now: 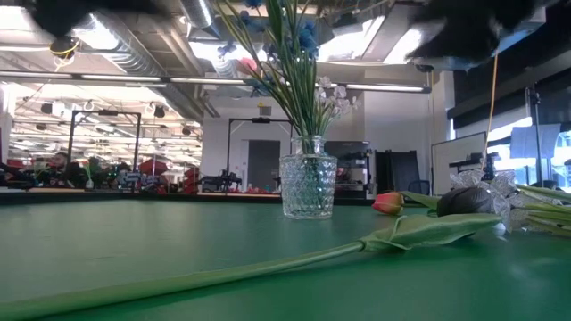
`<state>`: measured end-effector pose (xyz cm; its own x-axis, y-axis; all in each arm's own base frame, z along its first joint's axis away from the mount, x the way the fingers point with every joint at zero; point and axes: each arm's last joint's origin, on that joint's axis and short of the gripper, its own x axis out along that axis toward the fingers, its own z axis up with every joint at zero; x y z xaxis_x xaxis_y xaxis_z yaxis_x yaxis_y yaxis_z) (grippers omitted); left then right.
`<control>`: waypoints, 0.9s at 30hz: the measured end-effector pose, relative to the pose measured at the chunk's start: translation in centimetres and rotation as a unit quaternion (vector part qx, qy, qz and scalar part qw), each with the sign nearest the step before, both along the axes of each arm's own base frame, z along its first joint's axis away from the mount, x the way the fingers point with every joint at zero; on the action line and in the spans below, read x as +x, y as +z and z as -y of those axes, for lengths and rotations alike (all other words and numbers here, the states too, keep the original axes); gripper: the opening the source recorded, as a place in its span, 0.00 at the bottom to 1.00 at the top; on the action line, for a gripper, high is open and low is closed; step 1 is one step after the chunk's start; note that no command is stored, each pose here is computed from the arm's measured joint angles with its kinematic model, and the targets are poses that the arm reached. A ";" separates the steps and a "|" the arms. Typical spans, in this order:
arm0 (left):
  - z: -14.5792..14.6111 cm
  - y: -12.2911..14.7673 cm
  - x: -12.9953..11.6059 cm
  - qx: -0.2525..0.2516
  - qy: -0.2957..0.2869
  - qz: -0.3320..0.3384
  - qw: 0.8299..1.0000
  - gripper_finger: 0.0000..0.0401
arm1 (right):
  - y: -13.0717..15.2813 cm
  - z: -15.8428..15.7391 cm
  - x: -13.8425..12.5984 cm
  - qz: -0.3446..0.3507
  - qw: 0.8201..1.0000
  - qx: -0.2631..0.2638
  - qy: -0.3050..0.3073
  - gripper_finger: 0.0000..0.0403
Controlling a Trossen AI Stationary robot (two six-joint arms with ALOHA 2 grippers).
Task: Sort flowers into vase by color
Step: Put the white flowers into the blue transparent vase
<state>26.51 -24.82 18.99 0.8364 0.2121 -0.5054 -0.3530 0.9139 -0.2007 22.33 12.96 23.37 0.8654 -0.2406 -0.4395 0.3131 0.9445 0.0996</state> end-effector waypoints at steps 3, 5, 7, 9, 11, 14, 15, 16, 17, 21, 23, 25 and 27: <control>-0.7 -1.6 0.4 -0.017 0.000 -0.047 0.999 0.49 | -0.8 2.1 0.6 -0.111 0.993 0.041 -0.004 0.76; -1.1 -2.2 0.8 -0.024 0.007 -0.063 0.998 0.49 | -1.5 3.4 0.3 -0.175 0.983 0.058 -0.014 0.76; -1.4 -2.8 1.1 -0.025 0.009 -0.075 0.997 0.49 | -1.9 4.5 0.1 -0.215 0.973 0.074 -0.033 0.76; -1.8 -3.0 1.5 -0.024 0.015 -0.080 0.996 0.49 | -2.3 5.4 -0.4 -0.255 0.963 0.068 -0.059 0.76; -2.2 -3.0 1.8 -0.025 0.019 -0.081 0.996 0.49 | -2.6 6.1 -0.8 -0.280 0.954 0.063 -0.083 0.76; -2.6 -3.1 2.2 -0.032 0.022 -0.087 0.995 0.49 | -2.8 6.8 -1.2 -0.302 0.945 0.059 -0.112 0.76; -2.7 -3.1 2.3 -0.034 0.022 -0.089 0.995 0.49 | -2.8 7.0 -1.2 -0.302 0.944 0.058 -0.118 0.76; -2.8 -3.1 2.3 -0.035 0.022 -0.090 0.995 0.49 | -2.8 7.1 -1.2 -0.302 0.944 0.056 -0.122 0.76; -2.9 -3.1 2.4 -0.035 0.023 -0.090 0.995 0.49 | -2.8 7.2 -1.2 -0.301 0.944 0.055 -0.125 0.76; -2.9 -3.1 2.4 -0.033 0.021 -0.091 0.995 0.49 | -3.9 8.1 -1.3 -0.307 0.940 0.063 -0.134 0.76; -2.9 -3.1 2.4 -0.033 0.020 -0.091 0.995 0.49 | -4.7 8.6 -1.5 -0.318 0.936 0.074 -0.136 0.76; -2.8 -3.1 2.3 -0.033 0.019 -0.091 0.995 0.49 | -5.6 9.0 -1.9 -0.330 0.930 0.087 -0.135 0.76; -2.8 -3.1 2.3 -0.033 0.019 -0.091 0.995 0.49 | -6.1 9.1 -2.1 -0.344 0.924 0.103 -0.127 0.76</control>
<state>28.85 -22.02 15.87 0.7211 0.2038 -0.6621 -0.4233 0.8862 -0.1882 20.18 3.84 17.25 0.2902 -0.2473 -0.9245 0.5788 0.8146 -0.0362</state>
